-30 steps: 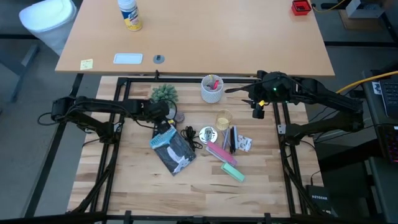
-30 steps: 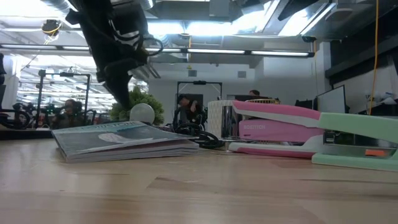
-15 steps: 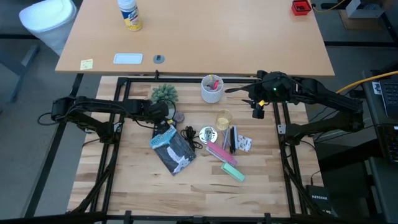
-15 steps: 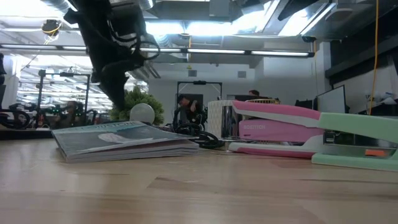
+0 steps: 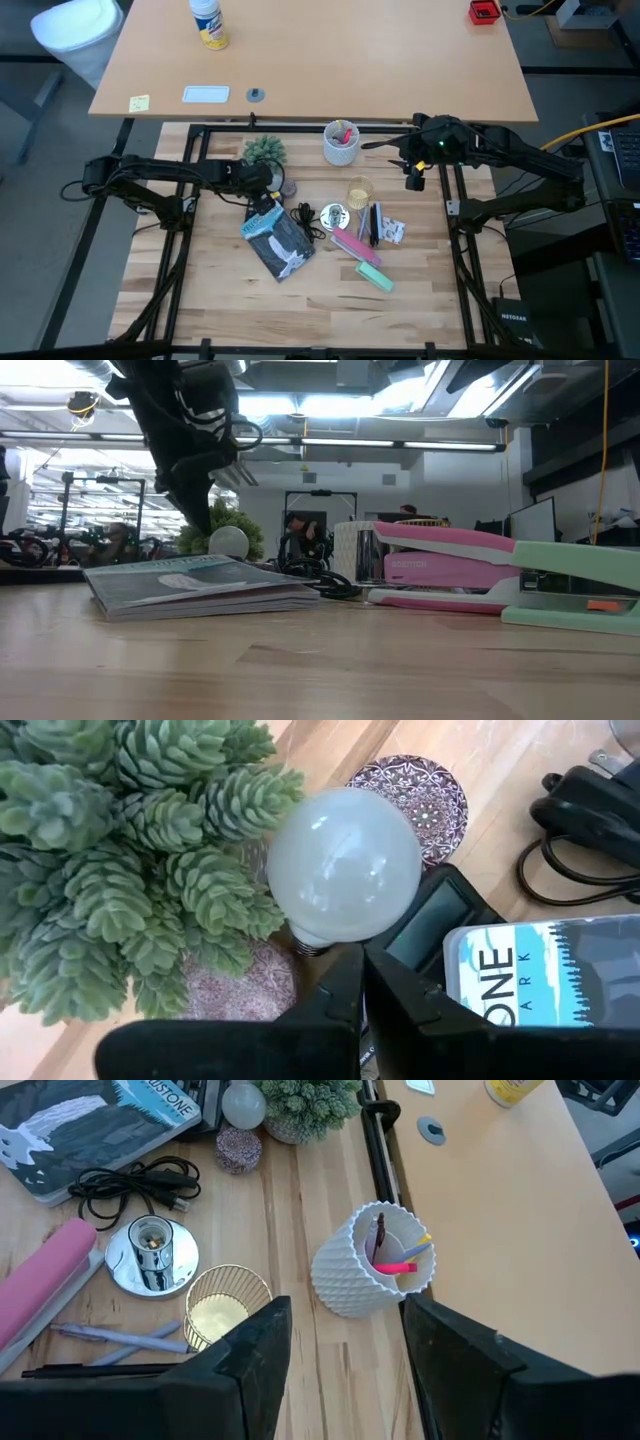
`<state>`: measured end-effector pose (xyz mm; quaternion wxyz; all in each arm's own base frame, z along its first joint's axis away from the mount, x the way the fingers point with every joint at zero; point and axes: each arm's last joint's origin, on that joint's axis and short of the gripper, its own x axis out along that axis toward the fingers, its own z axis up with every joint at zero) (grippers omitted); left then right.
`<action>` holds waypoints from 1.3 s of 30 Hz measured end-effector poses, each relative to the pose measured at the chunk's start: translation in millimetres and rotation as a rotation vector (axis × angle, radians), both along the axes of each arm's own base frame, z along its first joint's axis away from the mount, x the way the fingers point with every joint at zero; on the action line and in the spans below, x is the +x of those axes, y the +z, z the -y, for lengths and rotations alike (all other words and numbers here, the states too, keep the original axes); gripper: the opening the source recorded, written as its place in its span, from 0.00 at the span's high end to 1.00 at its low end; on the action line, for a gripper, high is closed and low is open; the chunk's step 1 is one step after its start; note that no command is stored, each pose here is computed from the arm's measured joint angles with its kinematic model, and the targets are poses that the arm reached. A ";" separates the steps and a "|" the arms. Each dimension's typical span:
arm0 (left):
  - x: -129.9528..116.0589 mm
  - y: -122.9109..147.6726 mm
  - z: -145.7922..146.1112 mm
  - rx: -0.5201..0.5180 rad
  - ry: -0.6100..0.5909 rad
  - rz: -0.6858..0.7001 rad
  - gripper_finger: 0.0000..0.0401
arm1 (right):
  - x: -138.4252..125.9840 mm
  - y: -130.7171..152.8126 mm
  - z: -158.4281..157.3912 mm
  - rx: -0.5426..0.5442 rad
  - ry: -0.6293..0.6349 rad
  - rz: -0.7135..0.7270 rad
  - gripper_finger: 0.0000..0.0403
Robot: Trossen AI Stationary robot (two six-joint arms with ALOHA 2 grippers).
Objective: Screw lightbulb
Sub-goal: Insert the white lightbulb into the silver lamp
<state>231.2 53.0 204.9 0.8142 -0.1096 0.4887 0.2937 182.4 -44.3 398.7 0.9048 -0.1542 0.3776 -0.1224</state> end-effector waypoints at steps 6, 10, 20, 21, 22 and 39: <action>3.6 1.9 -0.7 -0.013 0.049 0.064 0.99 | 0.0 0.0 0.0 0.000 0.000 0.000 0.50; 7.7 4.2 -1.5 -0.010 0.059 0.118 0.99 | 0.0 0.0 0.0 0.000 0.000 0.000 0.50; 11.6 6.8 -2.4 0.003 0.061 0.166 0.74 | -0.1 0.0 0.0 0.000 0.000 0.000 0.50; 11.8 7.0 -2.4 0.004 0.061 0.170 0.69 | -0.1 0.0 0.0 0.000 0.000 0.000 0.50; 12.0 7.1 -2.4 0.004 0.061 0.172 0.65 | -0.1 0.0 0.0 0.000 0.000 0.000 0.50; 12.2 7.2 -2.5 0.004 0.061 0.174 0.43 | -0.1 0.0 0.0 0.000 0.000 0.000 0.50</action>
